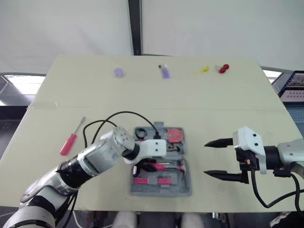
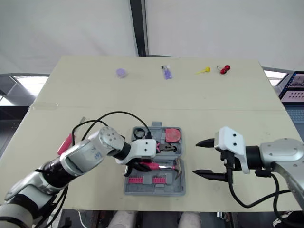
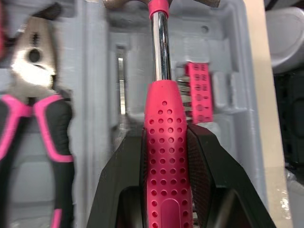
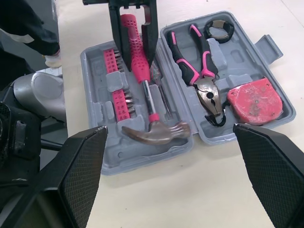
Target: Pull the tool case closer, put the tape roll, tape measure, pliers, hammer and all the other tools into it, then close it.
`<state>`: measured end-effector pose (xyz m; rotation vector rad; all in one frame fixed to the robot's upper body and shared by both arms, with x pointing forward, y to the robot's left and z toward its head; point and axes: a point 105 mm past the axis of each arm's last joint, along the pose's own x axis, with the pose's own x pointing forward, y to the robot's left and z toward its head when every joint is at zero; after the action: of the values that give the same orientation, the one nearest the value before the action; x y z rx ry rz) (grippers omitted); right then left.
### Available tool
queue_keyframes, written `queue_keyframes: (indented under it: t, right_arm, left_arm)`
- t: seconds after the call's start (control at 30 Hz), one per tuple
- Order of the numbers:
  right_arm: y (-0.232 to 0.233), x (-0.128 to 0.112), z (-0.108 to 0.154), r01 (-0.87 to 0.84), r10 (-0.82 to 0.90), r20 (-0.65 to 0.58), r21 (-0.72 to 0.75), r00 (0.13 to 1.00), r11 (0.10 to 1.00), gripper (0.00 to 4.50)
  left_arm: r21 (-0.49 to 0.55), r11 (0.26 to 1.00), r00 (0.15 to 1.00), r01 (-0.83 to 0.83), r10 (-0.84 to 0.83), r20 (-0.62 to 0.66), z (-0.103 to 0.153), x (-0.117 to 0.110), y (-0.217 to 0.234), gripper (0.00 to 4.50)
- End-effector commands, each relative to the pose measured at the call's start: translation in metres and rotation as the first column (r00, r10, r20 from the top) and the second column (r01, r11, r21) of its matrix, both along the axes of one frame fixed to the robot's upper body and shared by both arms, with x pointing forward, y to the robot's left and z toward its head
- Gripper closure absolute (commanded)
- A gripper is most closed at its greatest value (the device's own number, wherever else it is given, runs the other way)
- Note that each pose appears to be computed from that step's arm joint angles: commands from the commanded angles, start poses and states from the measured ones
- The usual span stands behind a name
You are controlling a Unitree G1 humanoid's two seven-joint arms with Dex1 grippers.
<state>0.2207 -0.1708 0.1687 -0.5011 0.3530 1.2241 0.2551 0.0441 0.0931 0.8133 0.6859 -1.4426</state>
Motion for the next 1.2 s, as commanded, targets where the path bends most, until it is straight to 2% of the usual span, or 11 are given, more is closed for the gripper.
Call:
queue_keyframes:
  t: [0.03,0.2,0.3,0.9,1.07,1.2]
  right_arm:
    - [0.002,0.001,0.005,-0.007,0.006,0.032,0.013,0.999,1.000,0.00]
    - [0.003,0.001,0.005,-0.007,0.007,0.033,0.014,0.999,1.000,0.00]
    - [0.004,0.001,0.005,-0.007,0.006,0.035,0.016,0.999,1.000,0.00]
    - [0.004,-0.001,0.003,-0.002,0.002,0.030,0.017,1.000,1.000,0.00]
    - [0.004,-0.001,0.003,-0.004,0.004,0.028,0.016,1.000,1.000,0.00]
    - [0.004,-0.001,0.003,-0.005,0.005,0.027,0.017,1.000,1.000,0.00]
  left_arm:
    - [0.016,0.999,0.999,0.031,-0.031,0.039,0.004,-0.005,-0.005,3.84]
    - [0.039,0.999,0.999,0.019,-0.021,0.038,0.003,-0.006,-0.008,3.84]
    - [0.072,0.997,0.997,-0.007,0.001,0.074,0.002,0.001,-0.007,3.84]
    - [0.100,0.995,0.997,-0.017,0.010,0.071,-0.010,-0.001,-0.008,3.84]
    - [0.093,0.996,0.998,-0.018,0.011,0.069,-0.010,-0.002,-0.007,1.50]
    - [0.090,0.996,0.998,-0.014,0.008,0.060,-0.009,-0.004,-0.007,1.50]
